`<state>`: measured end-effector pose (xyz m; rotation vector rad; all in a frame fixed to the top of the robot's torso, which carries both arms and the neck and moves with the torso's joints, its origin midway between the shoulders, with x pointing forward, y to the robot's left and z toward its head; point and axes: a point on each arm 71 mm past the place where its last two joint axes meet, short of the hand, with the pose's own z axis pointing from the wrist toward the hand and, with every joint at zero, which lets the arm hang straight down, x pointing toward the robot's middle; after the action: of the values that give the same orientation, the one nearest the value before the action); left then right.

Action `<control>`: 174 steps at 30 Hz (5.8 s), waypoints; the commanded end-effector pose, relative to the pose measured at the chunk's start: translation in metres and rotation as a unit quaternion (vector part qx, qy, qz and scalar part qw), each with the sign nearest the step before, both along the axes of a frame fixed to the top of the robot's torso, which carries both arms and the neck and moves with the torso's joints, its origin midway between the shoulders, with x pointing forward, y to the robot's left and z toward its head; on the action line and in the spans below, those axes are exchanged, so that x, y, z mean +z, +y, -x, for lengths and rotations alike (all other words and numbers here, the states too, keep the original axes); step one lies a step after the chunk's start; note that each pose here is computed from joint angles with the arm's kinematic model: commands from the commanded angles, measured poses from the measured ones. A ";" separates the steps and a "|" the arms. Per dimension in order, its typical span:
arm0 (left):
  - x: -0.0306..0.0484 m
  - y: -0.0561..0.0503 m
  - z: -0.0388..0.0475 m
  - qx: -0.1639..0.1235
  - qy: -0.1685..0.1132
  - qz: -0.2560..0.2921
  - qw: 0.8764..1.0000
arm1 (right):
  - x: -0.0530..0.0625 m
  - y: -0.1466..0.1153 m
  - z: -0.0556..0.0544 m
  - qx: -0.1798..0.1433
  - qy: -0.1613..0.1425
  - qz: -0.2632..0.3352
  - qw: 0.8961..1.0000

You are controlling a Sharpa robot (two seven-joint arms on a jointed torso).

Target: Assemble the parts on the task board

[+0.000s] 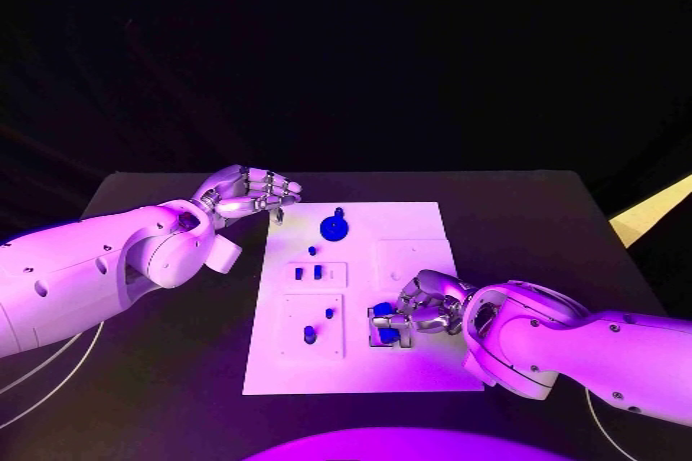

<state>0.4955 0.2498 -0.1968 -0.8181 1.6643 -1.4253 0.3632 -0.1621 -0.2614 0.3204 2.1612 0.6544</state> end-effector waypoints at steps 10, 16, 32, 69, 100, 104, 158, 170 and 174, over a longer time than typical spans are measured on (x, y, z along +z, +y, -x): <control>0.0003 -0.002 0.0008 -0.009 0.005 0.005 1.000 | 0.002 0.003 0.004 0.011 -0.007 -0.007 1.000; 0.0001 -0.002 0.0007 -0.009 0.006 0.004 1.000 | 0.003 0.004 0.006 0.012 -0.008 -0.013 1.000; -0.0004 -0.002 0.0003 -0.008 0.008 0.003 1.000 | 0.002 0.000 0.000 -0.011 -0.018 -0.024 0.999; -0.0041 -0.004 0.0004 0.014 -0.012 0.035 0.999 | 0.041 -0.080 -0.027 -0.051 -0.112 -0.048 0.991; -0.0094 -0.022 0.0086 0.010 0.000 0.073 0.997 | 0.053 -0.211 -0.025 -0.146 -0.088 0.123 0.978; -0.0093 -0.024 0.0086 0.009 0.002 0.078 0.997 | 0.055 -0.203 -0.015 -0.142 -0.099 0.122 0.977; -0.0125 -0.023 0.0097 0.001 0.018 0.074 0.997 | -0.025 -0.151 0.014 -0.074 -0.038 0.178 0.981; -0.0127 -0.022 0.0103 -0.001 0.020 0.072 0.997 | -0.033 -0.150 0.013 -0.053 -0.016 0.202 0.978; -0.0128 -0.022 0.0104 -0.001 0.020 0.071 0.997 | -0.035 -0.150 0.013 -0.045 -0.015 0.214 0.976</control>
<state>0.4862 0.2308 -0.2102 -0.9388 1.5967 -1.5292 0.3575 -0.3084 -0.2826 0.2321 2.0891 0.1949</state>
